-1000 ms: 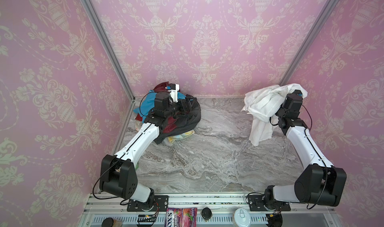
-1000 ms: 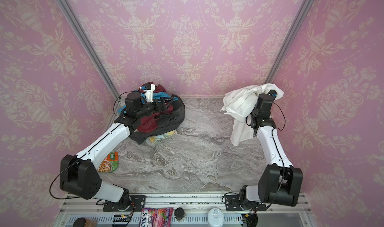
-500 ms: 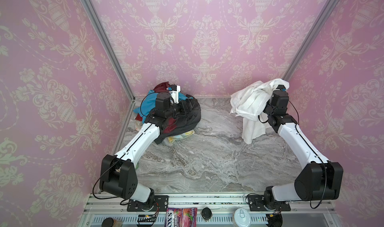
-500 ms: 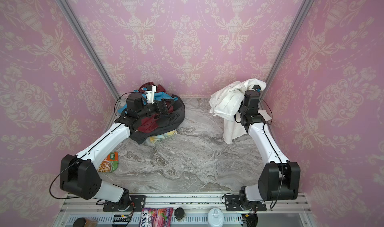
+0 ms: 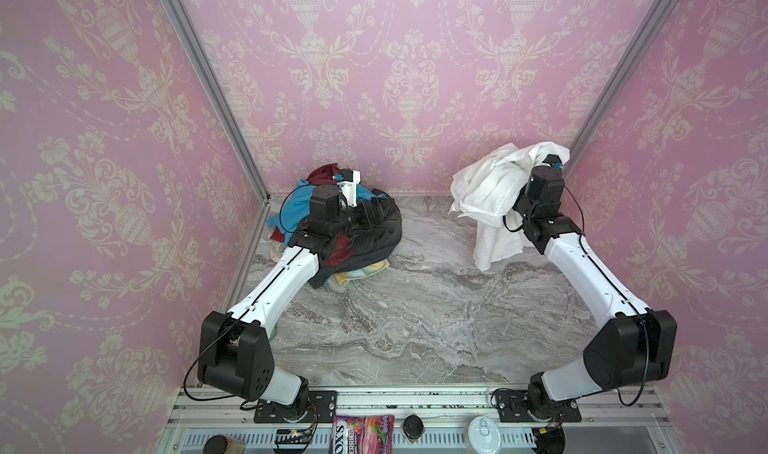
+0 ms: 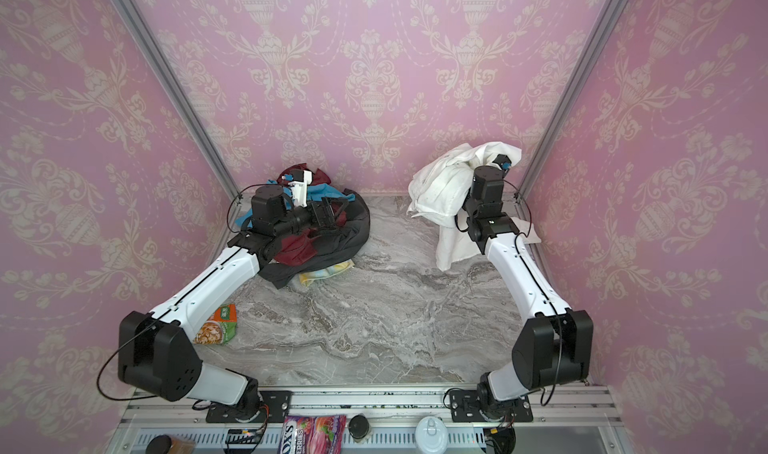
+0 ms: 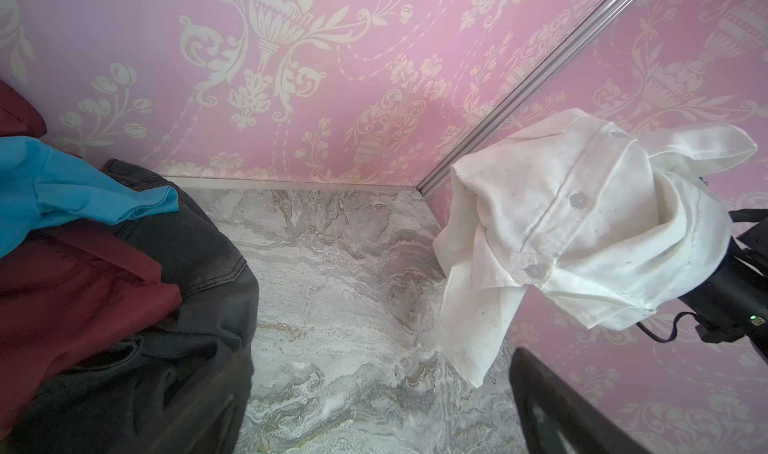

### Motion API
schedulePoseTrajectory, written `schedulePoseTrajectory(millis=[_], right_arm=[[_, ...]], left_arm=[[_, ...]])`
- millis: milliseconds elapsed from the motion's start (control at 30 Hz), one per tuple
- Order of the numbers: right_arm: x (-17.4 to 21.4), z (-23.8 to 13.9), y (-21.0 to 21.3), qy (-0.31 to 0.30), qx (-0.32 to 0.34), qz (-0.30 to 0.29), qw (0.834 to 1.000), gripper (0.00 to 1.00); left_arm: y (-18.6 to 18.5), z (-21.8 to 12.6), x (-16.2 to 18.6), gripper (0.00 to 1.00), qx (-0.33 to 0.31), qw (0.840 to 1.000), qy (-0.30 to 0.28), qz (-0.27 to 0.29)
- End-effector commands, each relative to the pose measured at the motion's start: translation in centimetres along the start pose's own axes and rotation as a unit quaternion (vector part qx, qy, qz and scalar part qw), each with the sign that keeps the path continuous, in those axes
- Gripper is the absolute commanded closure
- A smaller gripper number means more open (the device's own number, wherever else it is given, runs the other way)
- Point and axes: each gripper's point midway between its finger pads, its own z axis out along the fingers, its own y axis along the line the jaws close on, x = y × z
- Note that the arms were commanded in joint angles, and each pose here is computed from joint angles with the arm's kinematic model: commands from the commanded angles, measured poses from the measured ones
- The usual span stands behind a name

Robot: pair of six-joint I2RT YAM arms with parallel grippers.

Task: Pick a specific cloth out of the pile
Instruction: 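Lower the white shirt onto the open table with the right gripper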

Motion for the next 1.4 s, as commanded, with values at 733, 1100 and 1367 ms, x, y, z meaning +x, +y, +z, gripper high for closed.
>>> schedulePoseTrajectory(millis=[733, 1100, 1367], right_arm=[[-3.1, -2.0, -11.3, -0.067, 0.134, -0.014, 0.989, 1.00], [2.6, -0.8, -22.3, 0.079, 0.252, -0.076, 0.961, 1.00], [8.5, 2.5, -27.3, 0.267, 0.323, -0.143, 0.896, 1.00]], left_arm=[[-0.4, -0.8, -0.3, 0.02, -0.003, 1.000, -0.016, 0.013], [0.6, 0.4, 0.8, 0.02, -0.002, 1.000, -0.008, -0.002], [1.0, 0.5, 1.1, 0.02, -0.008, 1.000, -0.003, -0.002]])
